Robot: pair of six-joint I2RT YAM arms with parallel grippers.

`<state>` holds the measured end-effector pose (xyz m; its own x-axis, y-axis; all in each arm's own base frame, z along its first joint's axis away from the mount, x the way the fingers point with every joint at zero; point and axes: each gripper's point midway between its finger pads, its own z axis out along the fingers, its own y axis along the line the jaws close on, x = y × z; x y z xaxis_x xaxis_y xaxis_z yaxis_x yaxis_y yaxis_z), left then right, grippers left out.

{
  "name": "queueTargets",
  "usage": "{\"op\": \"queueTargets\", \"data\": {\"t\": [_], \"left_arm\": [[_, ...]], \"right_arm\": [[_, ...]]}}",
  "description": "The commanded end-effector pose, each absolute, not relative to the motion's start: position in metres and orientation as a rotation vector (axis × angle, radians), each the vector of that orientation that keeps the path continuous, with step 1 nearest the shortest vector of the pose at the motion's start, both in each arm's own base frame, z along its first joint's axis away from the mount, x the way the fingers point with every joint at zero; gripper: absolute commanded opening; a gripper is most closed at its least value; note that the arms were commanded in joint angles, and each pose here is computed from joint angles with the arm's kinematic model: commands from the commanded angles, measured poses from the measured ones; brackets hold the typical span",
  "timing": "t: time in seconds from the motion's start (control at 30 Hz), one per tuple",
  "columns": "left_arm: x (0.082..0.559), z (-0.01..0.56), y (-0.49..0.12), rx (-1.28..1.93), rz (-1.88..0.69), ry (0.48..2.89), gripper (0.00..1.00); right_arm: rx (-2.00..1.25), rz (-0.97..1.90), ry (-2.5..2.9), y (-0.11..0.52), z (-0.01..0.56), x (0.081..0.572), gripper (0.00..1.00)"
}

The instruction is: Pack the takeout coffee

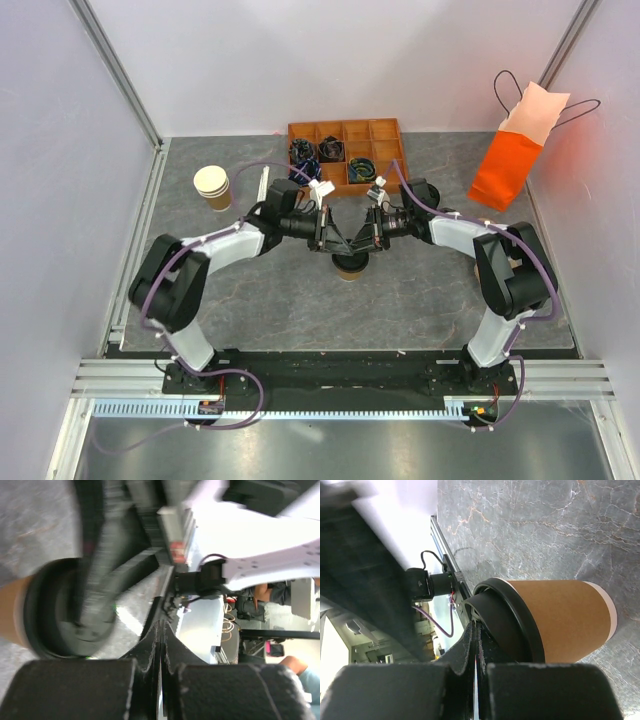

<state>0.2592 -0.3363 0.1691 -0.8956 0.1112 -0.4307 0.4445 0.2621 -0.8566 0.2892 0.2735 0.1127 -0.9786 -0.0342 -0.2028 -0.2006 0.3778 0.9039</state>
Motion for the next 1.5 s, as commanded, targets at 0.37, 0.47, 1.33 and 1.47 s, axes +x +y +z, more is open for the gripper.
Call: {"op": "queueTargets", "data": {"t": [0.37,0.47,1.33,1.47], "left_arm": [[0.273,0.14,-0.319,0.454,-1.599,2.321,0.02],[0.273,0.178,-0.321,0.503,-1.635,2.222,0.02],[0.265,0.126,-0.324,0.411,-1.603,2.359,0.02],[0.271,0.177,-0.317,0.519,-1.476,2.251,0.04]], "right_arm": [[-0.191,1.507,2.618,0.264,0.068,0.287,0.0],[-0.218,1.517,2.585,0.267,0.08,0.292,0.0],[-0.211,1.511,2.636,0.264,0.061,0.286,0.0],[-0.244,1.528,2.599,0.266,0.072,0.289,0.0]]}}
